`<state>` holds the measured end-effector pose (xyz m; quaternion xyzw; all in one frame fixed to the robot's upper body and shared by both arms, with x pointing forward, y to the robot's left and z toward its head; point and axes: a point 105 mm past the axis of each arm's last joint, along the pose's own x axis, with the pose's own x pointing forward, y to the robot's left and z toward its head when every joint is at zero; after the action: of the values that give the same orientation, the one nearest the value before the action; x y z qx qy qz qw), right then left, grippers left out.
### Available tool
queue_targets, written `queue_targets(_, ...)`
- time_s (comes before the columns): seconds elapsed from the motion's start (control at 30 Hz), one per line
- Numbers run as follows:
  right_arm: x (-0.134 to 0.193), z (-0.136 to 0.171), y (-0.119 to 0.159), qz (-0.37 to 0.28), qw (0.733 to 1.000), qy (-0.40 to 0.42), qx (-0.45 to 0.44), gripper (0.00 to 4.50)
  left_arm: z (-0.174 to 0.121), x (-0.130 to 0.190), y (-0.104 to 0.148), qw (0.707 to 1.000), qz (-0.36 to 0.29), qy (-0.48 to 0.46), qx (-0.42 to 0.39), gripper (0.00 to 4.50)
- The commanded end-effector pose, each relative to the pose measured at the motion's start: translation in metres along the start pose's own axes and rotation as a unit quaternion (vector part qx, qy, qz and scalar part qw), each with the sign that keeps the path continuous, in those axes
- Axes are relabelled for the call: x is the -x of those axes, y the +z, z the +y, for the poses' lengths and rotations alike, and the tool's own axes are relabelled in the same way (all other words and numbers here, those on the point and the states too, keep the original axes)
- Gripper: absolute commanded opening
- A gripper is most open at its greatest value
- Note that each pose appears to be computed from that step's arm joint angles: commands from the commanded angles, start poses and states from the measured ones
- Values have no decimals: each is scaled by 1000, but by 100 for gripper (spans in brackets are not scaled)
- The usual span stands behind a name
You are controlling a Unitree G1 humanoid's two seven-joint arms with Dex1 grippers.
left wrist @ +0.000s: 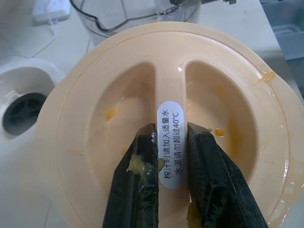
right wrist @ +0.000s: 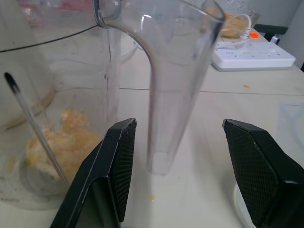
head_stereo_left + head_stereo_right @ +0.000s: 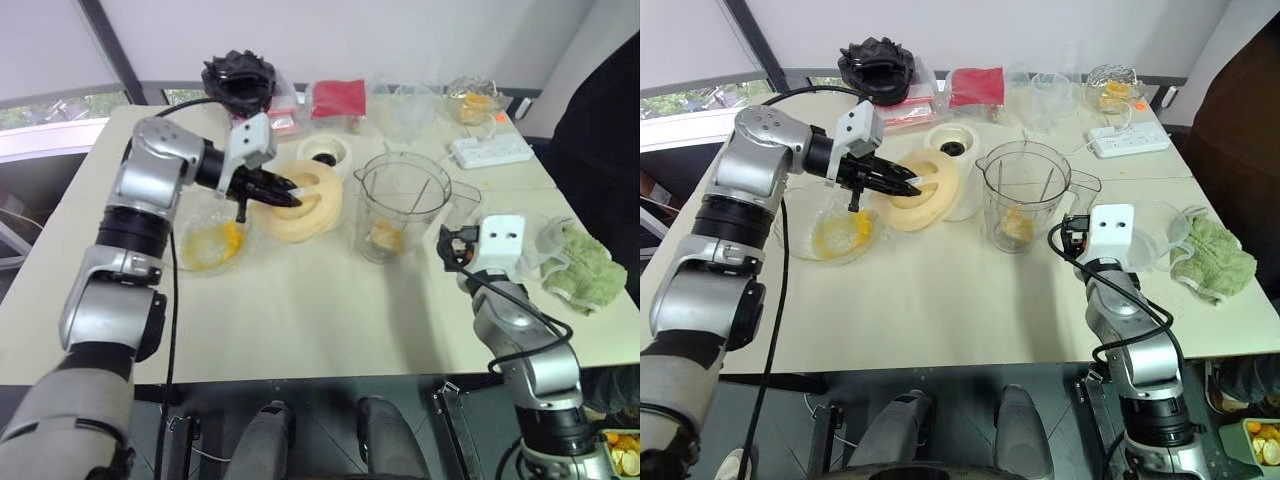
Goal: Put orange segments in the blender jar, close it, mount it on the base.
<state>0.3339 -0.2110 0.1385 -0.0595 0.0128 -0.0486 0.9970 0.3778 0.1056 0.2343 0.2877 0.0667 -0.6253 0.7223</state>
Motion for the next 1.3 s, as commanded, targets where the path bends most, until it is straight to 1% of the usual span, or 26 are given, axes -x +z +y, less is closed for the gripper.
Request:
queue_targets(0.03, -8, -3, 15, -36, 999, -7, -3, 301, 4, 11, 14, 999, -21, 23, -19, 26)
queue_targets(0.33, -27, -1, 21, -52, 998, -22, -6, 301, 3, 15, 17, 999, -22, 33, -19, 26)
queue_targets(0.53, -37, -3, 17, -53, 998, -33, -9, 301, 7, 25, 32, 998, -32, 42, -28, 26)
queue_targets(0.63, -40, -2, 16, -54, 998, -33, -11, 216, 8, 27, 36, 998, -34, 46, -32, 26)
queue_targets(0.7, -42, -1, 15, -54, 998, -31, -13, 111, 10, 29, 38, 998, -35, 50, -35, 26)
queue_targets(0.73, -42, 0, 14, -53, 998, -29, -16, 94, 10, 29, 39, 997, -35, 53, -37, 26)
queue_targets(0.9, -39, 8, 19, -62, 997, -10, -36, 94, 17, 38, 45, 997, -36, 63, -40, 26)
queue_targets(1.0, -32, 13, 22, -65, 996, 2, -54, 94, 23, 44, 54, 996, -42, 69, -42, 26)
queue_targets(1.2, -9, 31, 35, -65, 993, 41, -92, 94, 32, 47, 75, 995, -53, 57, -57, 26)
queue_targets(1.3, 4, 44, 39, -59, 992, 69, -92, 94, 34, 44, 82, 995, -52, 44, -71, 26)
